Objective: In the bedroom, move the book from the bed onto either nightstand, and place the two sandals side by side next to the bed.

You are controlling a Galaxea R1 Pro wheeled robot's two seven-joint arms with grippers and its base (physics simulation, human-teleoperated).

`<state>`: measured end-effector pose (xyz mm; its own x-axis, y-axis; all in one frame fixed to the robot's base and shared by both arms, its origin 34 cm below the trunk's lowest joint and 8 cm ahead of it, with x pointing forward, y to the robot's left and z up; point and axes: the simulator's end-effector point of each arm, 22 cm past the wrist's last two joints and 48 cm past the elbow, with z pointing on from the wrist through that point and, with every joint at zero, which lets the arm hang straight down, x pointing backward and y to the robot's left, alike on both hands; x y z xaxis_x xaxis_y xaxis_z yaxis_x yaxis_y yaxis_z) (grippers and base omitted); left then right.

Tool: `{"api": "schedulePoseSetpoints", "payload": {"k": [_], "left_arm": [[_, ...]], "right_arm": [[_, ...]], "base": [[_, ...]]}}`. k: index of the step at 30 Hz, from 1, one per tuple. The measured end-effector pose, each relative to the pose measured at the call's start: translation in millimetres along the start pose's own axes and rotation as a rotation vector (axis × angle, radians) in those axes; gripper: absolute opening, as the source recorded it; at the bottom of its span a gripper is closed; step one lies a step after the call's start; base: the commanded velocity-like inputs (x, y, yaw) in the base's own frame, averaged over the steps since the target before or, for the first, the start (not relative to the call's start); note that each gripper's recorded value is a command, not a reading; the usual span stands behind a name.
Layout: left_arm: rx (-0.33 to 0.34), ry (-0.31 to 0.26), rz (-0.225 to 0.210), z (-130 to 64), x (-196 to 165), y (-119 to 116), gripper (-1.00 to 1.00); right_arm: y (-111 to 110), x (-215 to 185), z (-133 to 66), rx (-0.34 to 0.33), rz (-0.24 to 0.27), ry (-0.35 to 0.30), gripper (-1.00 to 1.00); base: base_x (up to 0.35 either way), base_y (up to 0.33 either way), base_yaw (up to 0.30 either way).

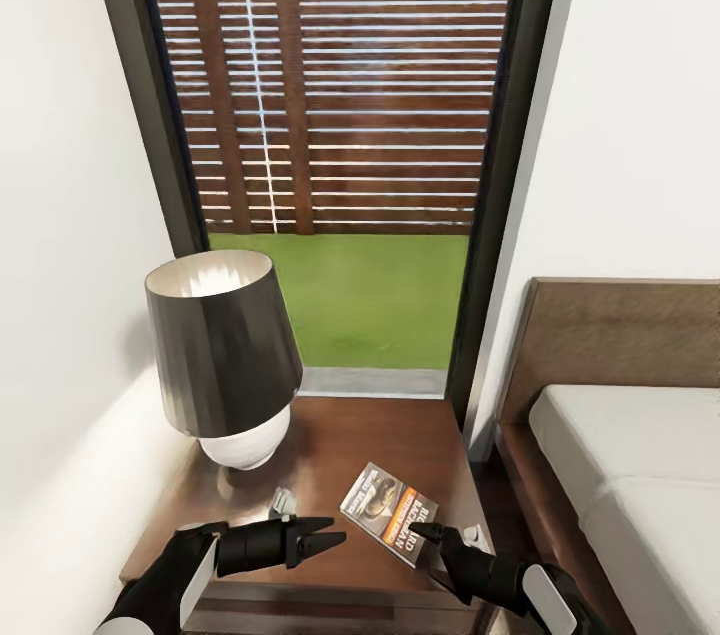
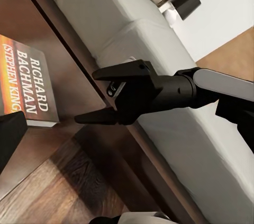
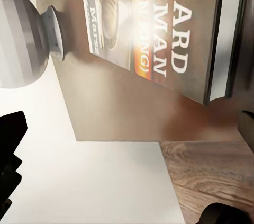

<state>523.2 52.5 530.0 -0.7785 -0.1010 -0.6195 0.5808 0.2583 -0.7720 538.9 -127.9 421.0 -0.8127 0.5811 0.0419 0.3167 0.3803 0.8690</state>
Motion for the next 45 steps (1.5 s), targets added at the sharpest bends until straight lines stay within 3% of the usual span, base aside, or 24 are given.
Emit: {"api": "schedulePoseSetpoints", "payload": {"k": [12, 45], "left_arm": [[-0.001, 0.001, 0.0, 0.1, 0, 0, 1.0], [0.0, 0.003, -0.001, -5.5, -55, -46, 1.0]], "right_arm": [[0, 0, 0.0, 0.0, 0.0, 0.0, 1.0], [67, -9, -26.7, -0.002, -0.005, -0.002, 1.0]], "base": [[0.0, 0.0, 0.0], [0.0, 0.0, 0.0]]}}
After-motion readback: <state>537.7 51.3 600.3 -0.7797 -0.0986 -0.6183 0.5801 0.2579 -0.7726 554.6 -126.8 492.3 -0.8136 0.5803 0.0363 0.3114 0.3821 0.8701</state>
